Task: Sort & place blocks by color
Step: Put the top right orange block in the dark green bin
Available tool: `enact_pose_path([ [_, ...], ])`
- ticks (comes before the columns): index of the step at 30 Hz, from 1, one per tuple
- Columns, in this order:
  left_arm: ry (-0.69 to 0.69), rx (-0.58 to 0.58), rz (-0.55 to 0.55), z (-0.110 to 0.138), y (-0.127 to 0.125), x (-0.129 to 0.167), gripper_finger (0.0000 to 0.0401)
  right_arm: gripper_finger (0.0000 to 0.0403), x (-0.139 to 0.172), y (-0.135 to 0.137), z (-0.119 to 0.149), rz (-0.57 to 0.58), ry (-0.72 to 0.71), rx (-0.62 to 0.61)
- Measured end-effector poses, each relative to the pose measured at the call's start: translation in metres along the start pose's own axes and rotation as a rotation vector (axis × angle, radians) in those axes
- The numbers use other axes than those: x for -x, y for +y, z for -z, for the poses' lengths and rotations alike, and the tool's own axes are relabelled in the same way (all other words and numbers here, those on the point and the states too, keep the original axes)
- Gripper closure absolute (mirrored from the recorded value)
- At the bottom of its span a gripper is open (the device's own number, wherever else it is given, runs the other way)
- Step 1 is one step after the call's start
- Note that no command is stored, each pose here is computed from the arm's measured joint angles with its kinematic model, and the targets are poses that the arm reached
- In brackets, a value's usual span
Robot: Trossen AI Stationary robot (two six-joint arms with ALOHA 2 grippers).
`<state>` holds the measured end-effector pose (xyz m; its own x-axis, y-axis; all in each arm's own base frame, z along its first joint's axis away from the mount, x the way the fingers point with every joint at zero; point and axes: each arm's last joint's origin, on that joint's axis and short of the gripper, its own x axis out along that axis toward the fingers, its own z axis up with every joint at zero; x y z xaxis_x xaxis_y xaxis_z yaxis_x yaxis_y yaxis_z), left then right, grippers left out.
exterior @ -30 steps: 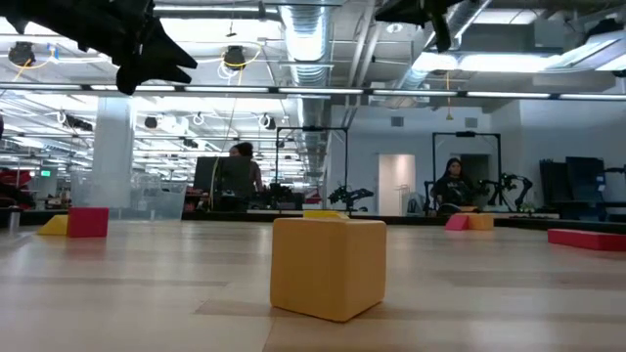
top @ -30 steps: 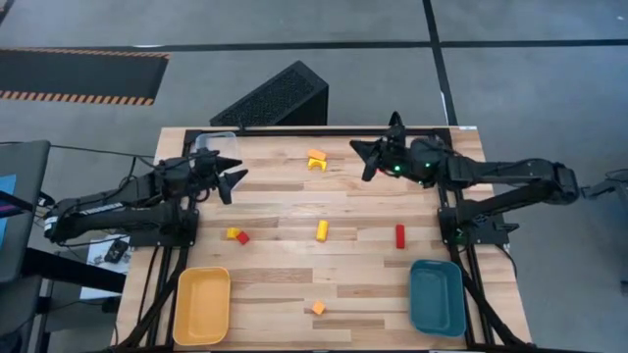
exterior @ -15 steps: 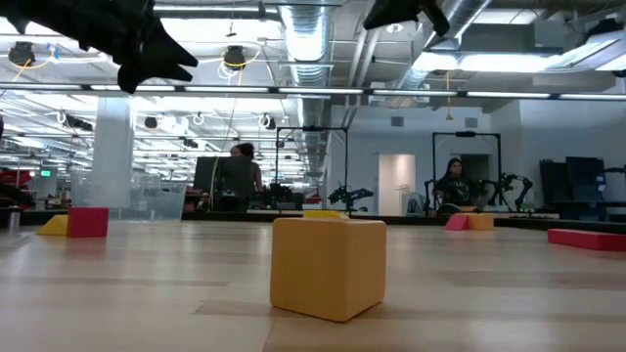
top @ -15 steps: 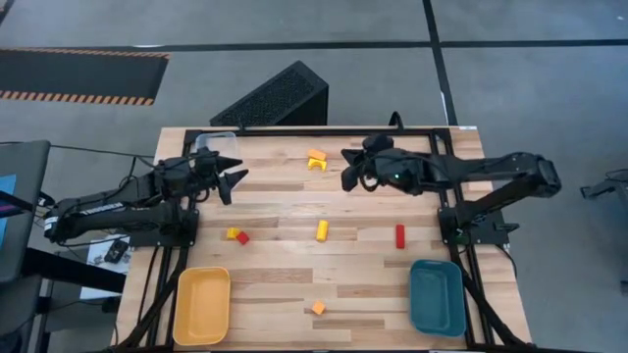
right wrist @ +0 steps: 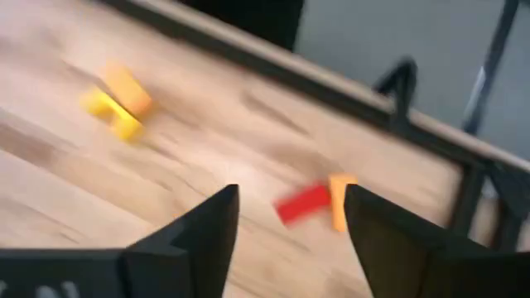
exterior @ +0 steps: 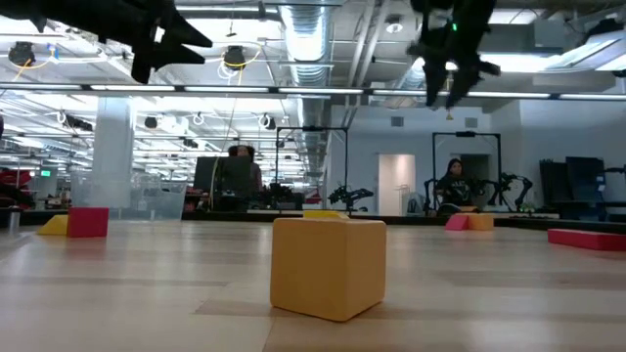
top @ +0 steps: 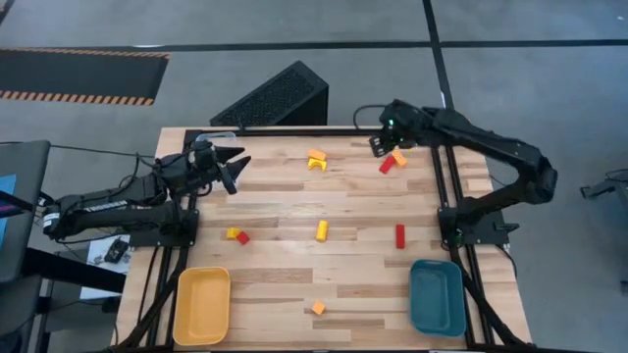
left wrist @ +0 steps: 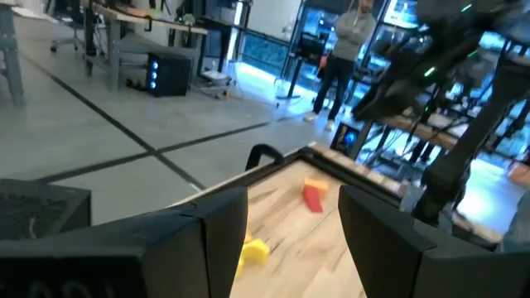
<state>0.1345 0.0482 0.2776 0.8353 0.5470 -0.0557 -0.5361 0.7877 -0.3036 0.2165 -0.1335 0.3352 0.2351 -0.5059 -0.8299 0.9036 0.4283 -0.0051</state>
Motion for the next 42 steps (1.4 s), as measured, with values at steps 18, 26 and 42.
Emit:
enact_pose_path([
  [18, 0.032, 0.155, -0.022, 0.007, -0.002, -0.014, 0.0218, 0.0133, -0.059, -0.043, -0.022, -0.014, 0.207, 0.129],
  [26, 0.023, 0.16, -0.04, 0.007, -0.002, -0.014, 0.0218, 0.0133, -0.084, -0.068, -0.008, -0.002, 0.339, 0.064],
  [42, 0.041, 0.124, -0.037, 0.008, -0.002, -0.014, 0.0218, 0.0132, -0.148, -0.07, 0.029, 0.017, 0.534, 0.114],
])
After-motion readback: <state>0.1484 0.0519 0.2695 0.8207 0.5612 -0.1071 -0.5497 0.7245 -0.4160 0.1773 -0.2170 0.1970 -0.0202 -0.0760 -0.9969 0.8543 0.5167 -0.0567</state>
